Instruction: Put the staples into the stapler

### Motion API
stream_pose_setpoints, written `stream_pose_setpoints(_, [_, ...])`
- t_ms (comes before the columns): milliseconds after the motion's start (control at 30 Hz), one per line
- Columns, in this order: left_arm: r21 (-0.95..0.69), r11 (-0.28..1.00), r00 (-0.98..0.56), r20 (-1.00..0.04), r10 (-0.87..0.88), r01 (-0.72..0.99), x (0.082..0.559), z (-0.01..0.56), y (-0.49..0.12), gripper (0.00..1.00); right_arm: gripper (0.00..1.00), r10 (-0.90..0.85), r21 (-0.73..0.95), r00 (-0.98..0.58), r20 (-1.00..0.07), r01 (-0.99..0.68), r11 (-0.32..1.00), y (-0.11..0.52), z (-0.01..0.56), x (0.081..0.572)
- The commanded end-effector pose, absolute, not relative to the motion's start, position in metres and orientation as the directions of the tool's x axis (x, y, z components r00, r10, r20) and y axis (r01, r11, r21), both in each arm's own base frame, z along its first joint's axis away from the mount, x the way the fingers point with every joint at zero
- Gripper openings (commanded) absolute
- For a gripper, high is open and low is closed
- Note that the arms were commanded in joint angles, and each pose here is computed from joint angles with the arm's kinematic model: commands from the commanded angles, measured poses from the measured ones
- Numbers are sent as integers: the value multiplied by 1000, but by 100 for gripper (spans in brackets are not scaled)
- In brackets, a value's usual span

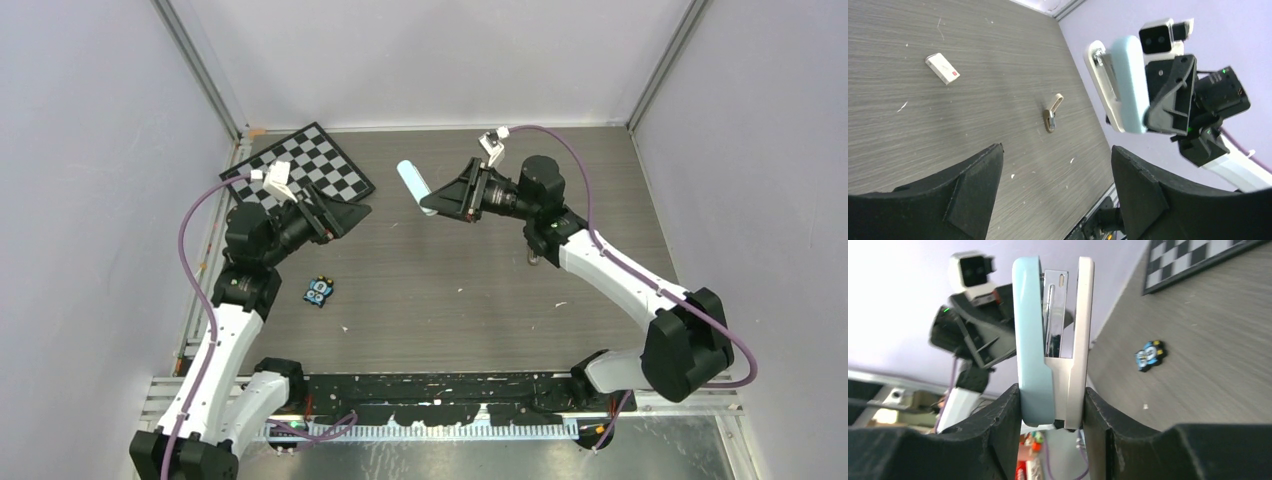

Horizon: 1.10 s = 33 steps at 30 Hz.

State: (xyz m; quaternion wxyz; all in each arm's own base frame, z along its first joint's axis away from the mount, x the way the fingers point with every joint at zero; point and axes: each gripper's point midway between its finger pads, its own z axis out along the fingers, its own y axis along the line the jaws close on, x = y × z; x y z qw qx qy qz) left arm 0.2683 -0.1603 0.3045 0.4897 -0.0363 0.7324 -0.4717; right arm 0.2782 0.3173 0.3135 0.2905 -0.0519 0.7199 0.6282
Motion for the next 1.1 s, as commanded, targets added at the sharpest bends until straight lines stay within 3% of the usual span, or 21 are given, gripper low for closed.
stream_pose_setpoints(0, [-791, 448, -501, -611, -613, 416, 281, 334, -164, 77, 31, 237, 857, -842, -485, -512, -64, 322, 367, 244])
stream_pose_setpoints(133, [-848, 374, -571, -530, -627, 375, 290, 333, -172, 66, 31, 220, 858, -861, -459, -493, -140, 323, 372, 237])
stream_pose_setpoints(300, [-875, 250, -613, -472, -634, 415, 292, 350, -183, 62, 31, 211, 864, -868, -449, -482, -143, 327, 367, 237])
stream_pose_setpoints(467, [-859, 253, -602, -497, -625, 446, 291, 357, -184, 65, 31, 201, 866, -871, -449, -479, -142, 333, 365, 237])
stream_pose_setpoints(700, [-877, 224, -625, -464, -628, 425, 294, 350, -187, 63, 30, 184, 872, -875, -448, -473, -125, 343, 356, 234])
stream_pose_setpoints(1067, [-896, 214, -667, -435, -605, 390, 295, 336, -201, 40, 30, 193, 865, -864, -464, -489, -113, 347, 354, 233])
